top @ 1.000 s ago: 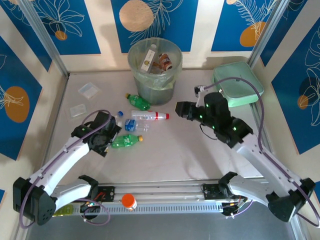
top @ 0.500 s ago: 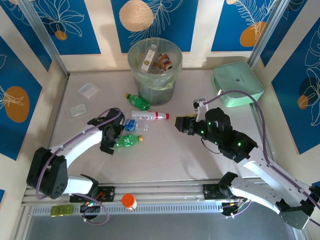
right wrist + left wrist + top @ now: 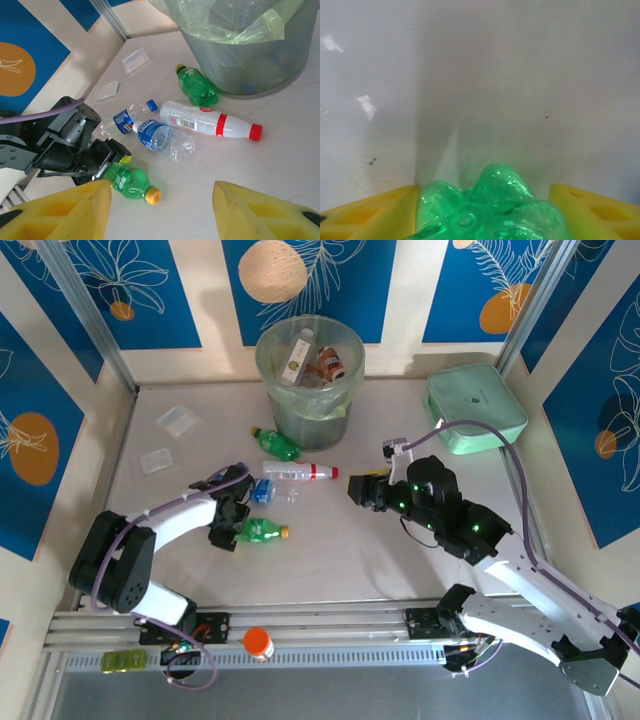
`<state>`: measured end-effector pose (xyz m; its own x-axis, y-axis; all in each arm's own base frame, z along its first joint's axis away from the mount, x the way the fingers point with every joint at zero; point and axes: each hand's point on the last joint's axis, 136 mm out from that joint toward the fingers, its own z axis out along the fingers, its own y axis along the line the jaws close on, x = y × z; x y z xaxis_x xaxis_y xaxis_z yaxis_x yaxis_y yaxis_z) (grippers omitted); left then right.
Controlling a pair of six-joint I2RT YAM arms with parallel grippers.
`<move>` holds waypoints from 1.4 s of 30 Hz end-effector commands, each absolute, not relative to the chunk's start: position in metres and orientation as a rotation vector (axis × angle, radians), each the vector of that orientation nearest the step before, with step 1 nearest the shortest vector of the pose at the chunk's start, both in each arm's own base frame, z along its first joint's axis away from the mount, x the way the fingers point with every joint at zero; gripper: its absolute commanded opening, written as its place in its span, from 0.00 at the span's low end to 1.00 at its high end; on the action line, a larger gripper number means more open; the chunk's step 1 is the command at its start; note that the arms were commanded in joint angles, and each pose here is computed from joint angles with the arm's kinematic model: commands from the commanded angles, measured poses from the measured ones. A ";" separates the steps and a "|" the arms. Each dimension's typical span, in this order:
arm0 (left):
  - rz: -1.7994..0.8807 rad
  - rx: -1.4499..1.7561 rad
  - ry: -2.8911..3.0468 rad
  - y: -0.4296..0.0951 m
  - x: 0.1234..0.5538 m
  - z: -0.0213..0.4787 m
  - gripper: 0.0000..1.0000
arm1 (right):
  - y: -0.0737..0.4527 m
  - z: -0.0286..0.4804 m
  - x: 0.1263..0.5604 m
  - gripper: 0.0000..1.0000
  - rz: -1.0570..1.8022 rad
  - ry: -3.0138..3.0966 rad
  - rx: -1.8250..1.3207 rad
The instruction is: Put the plastic bottles in the bin
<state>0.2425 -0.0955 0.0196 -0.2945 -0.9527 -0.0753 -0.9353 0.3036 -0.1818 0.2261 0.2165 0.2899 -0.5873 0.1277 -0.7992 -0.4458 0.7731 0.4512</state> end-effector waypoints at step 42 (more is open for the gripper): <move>-1.061 -0.400 2.087 -0.163 0.273 0.287 0.52 | 0.368 0.272 0.154 0.65 1.433 2.307 -1.004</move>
<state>0.2750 -0.1601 0.2633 -0.6839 -0.5772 -0.4462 -0.0198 0.6261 -0.7795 0.1702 0.3635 0.2632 -0.7299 -0.3857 -0.5643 -0.6816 0.3480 0.6437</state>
